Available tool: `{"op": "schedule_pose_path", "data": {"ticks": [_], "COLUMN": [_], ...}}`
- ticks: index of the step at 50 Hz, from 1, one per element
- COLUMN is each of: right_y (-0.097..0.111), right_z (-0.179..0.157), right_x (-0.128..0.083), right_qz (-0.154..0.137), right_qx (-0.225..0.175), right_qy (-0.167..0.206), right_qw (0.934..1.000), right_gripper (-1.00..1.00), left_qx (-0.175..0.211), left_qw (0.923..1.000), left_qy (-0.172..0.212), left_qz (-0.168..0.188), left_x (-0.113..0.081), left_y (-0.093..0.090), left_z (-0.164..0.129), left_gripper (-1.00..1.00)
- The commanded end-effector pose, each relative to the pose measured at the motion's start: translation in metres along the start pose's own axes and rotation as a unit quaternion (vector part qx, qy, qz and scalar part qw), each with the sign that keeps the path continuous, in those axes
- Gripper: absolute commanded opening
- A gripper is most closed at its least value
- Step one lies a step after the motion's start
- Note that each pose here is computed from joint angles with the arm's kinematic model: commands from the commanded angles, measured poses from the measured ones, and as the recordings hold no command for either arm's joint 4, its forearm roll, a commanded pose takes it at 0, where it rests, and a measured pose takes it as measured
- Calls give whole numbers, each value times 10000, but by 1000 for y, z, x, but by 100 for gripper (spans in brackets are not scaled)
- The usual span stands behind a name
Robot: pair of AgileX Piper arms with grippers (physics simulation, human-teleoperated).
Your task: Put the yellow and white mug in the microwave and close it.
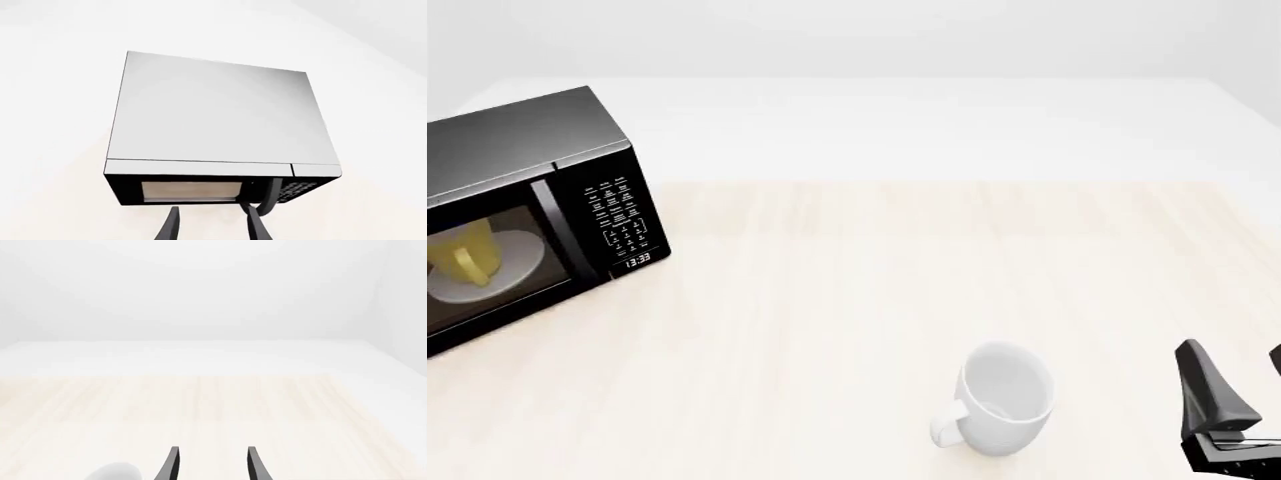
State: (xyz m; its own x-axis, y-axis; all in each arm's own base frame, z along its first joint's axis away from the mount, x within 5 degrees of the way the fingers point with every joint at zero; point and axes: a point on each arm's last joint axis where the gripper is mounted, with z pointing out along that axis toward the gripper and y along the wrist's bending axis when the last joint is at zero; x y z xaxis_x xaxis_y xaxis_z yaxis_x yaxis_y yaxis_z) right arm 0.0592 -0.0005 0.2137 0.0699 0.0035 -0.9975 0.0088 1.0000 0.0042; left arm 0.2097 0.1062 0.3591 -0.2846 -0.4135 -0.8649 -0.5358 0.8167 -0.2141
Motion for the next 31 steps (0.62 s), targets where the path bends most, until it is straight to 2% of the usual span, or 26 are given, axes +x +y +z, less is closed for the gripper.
{"op": "schedule_pose_path", "data": {"ticks": [1, 23, 31], "right_y": [0, 0, 0], "right_z": [0, 0, 0], "right_x": [0, 0, 0], "right_qz": [0, 0, 0], "right_qx": [1, 0, 0], "right_qy": [0, 1, -1], "right_qw": [10000, 10000, 10000], "right_gripper": [100, 100, 100], "left_qx": [69, 73, 86], "left_qw": [9997, 9982, 9980], "left_qy": [-207, -549, -583], "left_qz": [75, 222, 212], "left_x": [-6, -17, -14], "left_y": [-2, -2, -2], "left_z": [-29, -80, -94], "left_gripper": [100, 100, 100]}}
